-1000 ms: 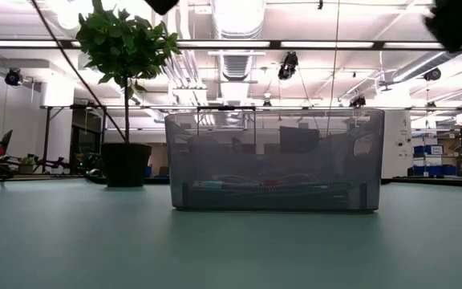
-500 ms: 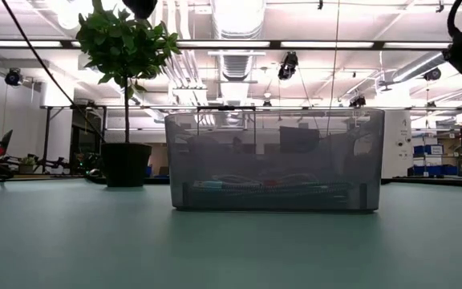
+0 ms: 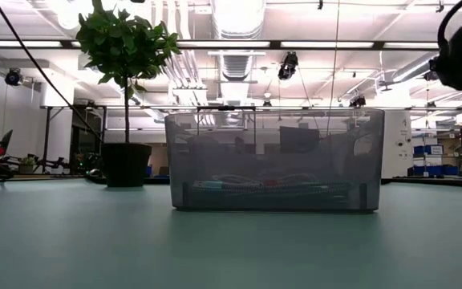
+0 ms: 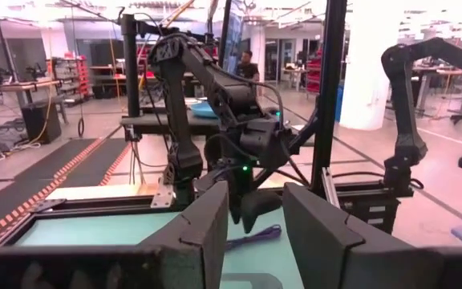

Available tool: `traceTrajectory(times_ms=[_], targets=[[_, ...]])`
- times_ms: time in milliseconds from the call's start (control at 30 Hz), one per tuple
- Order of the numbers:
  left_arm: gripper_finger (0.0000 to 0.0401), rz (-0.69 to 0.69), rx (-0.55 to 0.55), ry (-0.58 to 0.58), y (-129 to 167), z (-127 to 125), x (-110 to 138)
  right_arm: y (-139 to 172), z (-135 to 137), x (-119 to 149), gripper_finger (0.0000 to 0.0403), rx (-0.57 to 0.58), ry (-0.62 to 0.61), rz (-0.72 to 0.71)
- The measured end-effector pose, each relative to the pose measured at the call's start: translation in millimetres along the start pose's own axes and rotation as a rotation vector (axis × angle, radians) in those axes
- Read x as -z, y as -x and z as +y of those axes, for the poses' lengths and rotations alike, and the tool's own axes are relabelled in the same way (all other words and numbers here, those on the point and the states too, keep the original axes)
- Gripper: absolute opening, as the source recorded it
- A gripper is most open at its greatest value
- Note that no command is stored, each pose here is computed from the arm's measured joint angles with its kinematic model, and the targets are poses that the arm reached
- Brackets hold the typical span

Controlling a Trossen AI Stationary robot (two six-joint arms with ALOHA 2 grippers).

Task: Pick and place USB-C Cables
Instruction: Put the black purple charger cable into the black bin

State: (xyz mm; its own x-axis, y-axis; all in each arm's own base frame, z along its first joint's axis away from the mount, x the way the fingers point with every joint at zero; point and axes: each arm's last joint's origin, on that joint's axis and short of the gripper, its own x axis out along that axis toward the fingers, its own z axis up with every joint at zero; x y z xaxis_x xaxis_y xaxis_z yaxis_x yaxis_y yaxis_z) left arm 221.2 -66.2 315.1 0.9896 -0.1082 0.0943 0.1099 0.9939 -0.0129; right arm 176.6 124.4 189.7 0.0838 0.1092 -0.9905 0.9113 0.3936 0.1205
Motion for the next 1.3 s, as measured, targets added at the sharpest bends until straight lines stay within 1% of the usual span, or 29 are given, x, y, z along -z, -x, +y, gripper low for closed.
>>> traceTrajectory(times_ms=[100,333,600,700,800,933,1167,1300], targets=[[0.0107,-0.005,0.004,0.001,0,-1,0,-9,1,-2,0.02,0.036,-0.007,-0.021],[0.0107,-0.045,0.003,0.009,1,0,-12,-22,3,-1,0.0201,0.115,-0.012,0.005],[0.0107,-0.041,0.004,0.008,3,0,-11,-44,6,-2,0.0201,0.206,-0.015,-0.049],[0.0107,-0.049,0.004,-0.003,4,0,-13,-51,8,-2,0.0197,0.226,-0.017,-0.04],[0.0107,-0.08,0.002,-0.016,7,1,-21,-53,9,-2,0.0177,0.23,-0.015,-0.019],[0.0107,-0.104,0.002,-0.011,10,1,-27,-51,9,-1,0.0131,0.223,-0.021,0.004],[0.0107,-0.102,0.005,-0.003,12,1,-27,-51,9,-3,0.0044,0.199,-0.004,-0.069],[0.0107,-0.123,0.005,0.006,12,1,-32,-50,9,-1,0.0019,0.197,0.039,-0.041]])
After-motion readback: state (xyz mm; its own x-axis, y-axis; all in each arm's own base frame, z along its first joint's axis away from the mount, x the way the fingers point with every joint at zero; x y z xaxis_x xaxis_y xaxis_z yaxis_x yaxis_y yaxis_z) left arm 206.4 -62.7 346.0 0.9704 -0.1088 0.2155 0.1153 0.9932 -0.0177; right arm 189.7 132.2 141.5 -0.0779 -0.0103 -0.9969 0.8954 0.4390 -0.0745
